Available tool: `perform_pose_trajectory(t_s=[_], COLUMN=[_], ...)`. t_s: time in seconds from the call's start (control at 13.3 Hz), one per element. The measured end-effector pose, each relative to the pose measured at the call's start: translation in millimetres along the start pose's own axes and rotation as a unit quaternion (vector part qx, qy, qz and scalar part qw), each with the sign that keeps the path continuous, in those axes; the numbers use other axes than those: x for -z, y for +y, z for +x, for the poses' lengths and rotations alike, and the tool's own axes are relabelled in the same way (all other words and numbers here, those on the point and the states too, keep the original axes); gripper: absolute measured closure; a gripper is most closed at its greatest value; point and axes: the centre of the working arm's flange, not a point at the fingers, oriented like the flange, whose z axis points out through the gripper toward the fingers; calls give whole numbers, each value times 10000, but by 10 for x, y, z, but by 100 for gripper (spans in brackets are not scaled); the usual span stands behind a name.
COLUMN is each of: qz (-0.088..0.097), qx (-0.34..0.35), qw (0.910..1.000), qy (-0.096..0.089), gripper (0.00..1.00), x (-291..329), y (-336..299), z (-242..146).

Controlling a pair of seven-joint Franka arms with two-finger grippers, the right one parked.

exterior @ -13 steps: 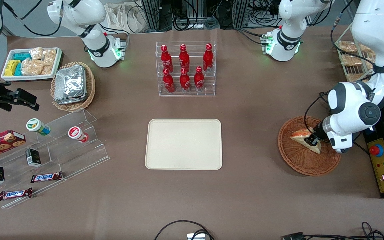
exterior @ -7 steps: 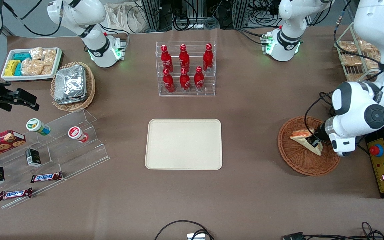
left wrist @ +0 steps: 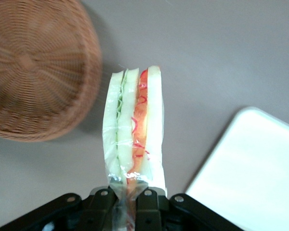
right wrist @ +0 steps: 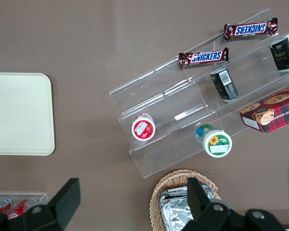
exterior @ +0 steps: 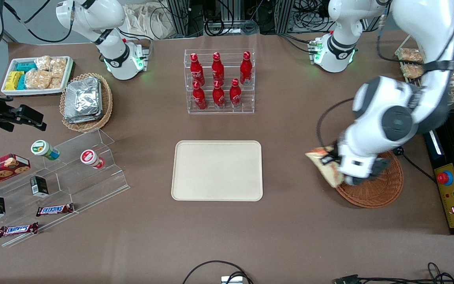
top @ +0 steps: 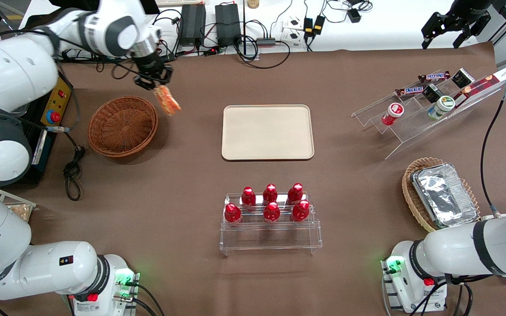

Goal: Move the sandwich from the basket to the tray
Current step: 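Lift the sandwich and carry it with the left gripper to the tray, then lower the sandwich onto the tray and open the left gripper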

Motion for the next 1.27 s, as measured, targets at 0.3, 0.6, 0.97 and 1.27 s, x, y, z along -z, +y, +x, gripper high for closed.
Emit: perform_pose_trajectory(t_s=[0.3, 0.6, 0.97, 1.27], qz=[273, 217, -13, -50], qx=[-1132, -1386, -1485, -1443], qw=[9932, 9892, 9883, 9892], qy=[-65, -421, -334, -235], gripper=[84, 84, 66, 24], x=[-785, -1660, -1742, -1510], y=[1137, 1630, 1808, 1800], z=[-551, -609, -696, -627])
